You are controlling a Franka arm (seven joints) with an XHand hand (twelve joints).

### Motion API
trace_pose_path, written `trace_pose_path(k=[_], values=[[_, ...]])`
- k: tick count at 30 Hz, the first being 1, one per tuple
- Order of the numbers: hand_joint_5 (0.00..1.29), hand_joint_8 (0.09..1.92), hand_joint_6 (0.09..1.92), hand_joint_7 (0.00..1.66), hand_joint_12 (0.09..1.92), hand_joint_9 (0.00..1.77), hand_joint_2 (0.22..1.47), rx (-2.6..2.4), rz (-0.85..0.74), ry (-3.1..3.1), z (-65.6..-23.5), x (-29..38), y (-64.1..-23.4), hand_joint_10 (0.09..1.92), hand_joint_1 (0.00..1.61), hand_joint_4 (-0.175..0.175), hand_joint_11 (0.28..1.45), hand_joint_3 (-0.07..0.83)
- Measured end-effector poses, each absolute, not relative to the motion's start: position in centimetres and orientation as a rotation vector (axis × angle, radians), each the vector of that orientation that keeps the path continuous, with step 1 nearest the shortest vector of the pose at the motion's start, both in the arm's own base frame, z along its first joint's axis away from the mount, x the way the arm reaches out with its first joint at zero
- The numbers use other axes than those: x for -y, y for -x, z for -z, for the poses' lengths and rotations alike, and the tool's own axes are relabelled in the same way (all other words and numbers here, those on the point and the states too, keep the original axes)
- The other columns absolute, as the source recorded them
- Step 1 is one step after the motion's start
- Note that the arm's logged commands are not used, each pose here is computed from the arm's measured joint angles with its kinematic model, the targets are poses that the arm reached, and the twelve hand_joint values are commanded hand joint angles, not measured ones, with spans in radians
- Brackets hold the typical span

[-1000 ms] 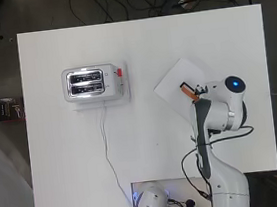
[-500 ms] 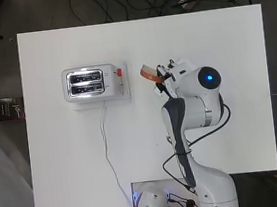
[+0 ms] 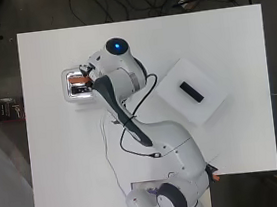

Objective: Teleoperate dual arm-hand system to toast a bread

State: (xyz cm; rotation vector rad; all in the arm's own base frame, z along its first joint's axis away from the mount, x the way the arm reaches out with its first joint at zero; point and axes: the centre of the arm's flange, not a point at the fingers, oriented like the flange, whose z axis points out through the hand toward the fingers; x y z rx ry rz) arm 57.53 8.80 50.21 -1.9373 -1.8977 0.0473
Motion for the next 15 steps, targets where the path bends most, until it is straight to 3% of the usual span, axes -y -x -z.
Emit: trace_pose_path(k=[3, 8, 12, 15], values=[[0.6, 1.27, 1.37, 0.91, 0.49, 1.07, 1.24, 1.837, -0.058, 1.939, -49.2, -8.0, -58.3, 0.66, 1.2, -0.163, 0.68, -0.001], [0.62, 1.18, 1.4, 0.93, 0.32, 1.14, 1.23, 1.839, -0.097, 1.9, -47.4, -9.1, -58.7, 0.5, 1.19, -0.129, 0.72, 0.002], [0.58, 1.16, 1.44, 0.94, 0.19, 1.23, 1.24, 1.924, -0.128, 1.863, -46.5, -10.2, -58.7, 0.26, 1.2, -0.168, 0.77, 0.001], [0.61, 1.08, 1.4, 0.99, 0.16, 1.31, 1.22, 1.997, -0.122, 1.818, -46.2, -12.6, -58.2, 0.14, 1.21, -0.175, 0.79, -0.002]])
